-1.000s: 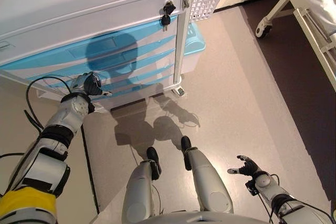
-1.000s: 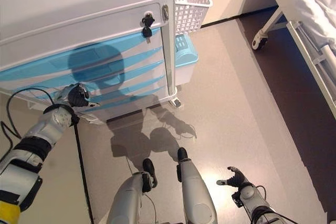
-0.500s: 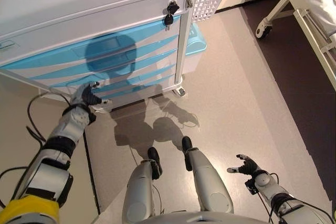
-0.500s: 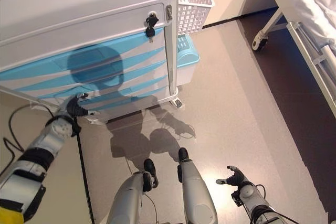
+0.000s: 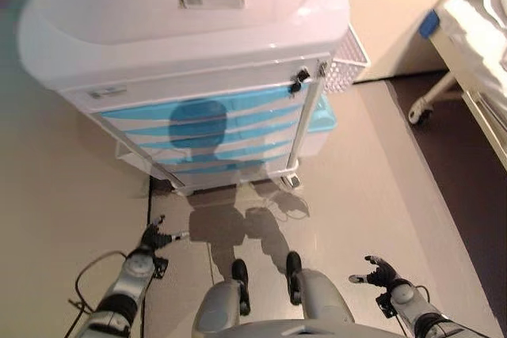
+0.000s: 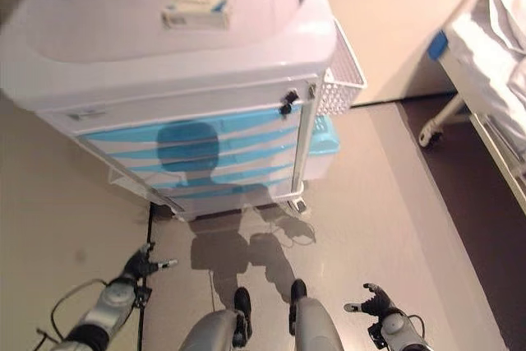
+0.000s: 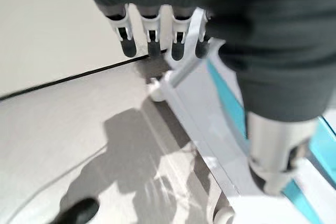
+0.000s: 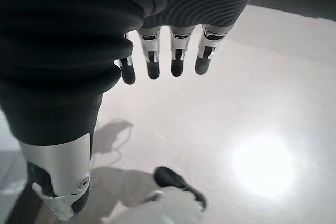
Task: Open the drawer and pick up the medicine
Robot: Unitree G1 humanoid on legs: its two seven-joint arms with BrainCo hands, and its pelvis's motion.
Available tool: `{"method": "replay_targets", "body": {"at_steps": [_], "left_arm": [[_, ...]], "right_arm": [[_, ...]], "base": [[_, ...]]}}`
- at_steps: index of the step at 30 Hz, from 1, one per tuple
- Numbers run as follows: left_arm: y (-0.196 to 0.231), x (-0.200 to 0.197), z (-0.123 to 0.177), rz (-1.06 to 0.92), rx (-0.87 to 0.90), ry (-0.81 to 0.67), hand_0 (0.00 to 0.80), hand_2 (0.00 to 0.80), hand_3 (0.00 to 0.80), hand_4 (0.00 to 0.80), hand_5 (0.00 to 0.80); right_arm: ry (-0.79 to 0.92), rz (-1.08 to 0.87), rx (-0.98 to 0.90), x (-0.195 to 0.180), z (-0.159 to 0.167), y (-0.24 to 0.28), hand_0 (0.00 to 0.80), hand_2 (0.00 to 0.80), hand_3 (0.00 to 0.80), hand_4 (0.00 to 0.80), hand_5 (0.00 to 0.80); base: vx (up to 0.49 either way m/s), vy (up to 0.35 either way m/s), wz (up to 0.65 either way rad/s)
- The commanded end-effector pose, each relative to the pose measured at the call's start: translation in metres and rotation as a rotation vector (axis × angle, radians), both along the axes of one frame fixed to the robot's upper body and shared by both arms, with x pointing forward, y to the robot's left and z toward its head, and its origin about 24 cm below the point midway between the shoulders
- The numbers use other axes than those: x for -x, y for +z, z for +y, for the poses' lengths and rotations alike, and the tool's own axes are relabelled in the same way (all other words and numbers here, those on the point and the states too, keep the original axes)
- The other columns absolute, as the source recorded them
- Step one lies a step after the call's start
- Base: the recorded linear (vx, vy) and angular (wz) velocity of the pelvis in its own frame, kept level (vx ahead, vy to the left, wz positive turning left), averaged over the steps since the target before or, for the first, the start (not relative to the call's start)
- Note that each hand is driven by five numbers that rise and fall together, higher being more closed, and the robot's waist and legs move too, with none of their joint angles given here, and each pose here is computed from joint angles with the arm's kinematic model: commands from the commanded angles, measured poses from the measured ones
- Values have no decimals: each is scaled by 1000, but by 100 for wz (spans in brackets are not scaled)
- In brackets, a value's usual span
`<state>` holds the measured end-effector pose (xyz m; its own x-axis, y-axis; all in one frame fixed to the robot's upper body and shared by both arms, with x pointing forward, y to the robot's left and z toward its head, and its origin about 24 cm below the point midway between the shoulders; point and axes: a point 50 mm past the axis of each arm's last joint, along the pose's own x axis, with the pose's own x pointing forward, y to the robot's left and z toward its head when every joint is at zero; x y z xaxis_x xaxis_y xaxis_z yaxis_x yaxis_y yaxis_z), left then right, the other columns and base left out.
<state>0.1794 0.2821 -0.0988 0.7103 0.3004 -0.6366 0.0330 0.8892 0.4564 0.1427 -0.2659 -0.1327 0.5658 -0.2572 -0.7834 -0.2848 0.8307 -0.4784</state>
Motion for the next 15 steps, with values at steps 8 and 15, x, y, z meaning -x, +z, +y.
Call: {"method": "replay_targets", "body": {"at_steps": [8, 15], "left_arm": [[-42, 63, -11, 228, 150, 181, 0, 0, 0, 0, 0], [-63, 102, -42, 394, 191, 136, 0, 0, 0, 0, 0]], "right_arm": [[-173, 55, -125, 29, 11, -15, 0, 0, 0, 0, 0], [-334, 127, -225, 59, 24, -28, 0, 0, 0, 0, 0]], "base": [[80, -28, 8], [20, -30, 6]]}}
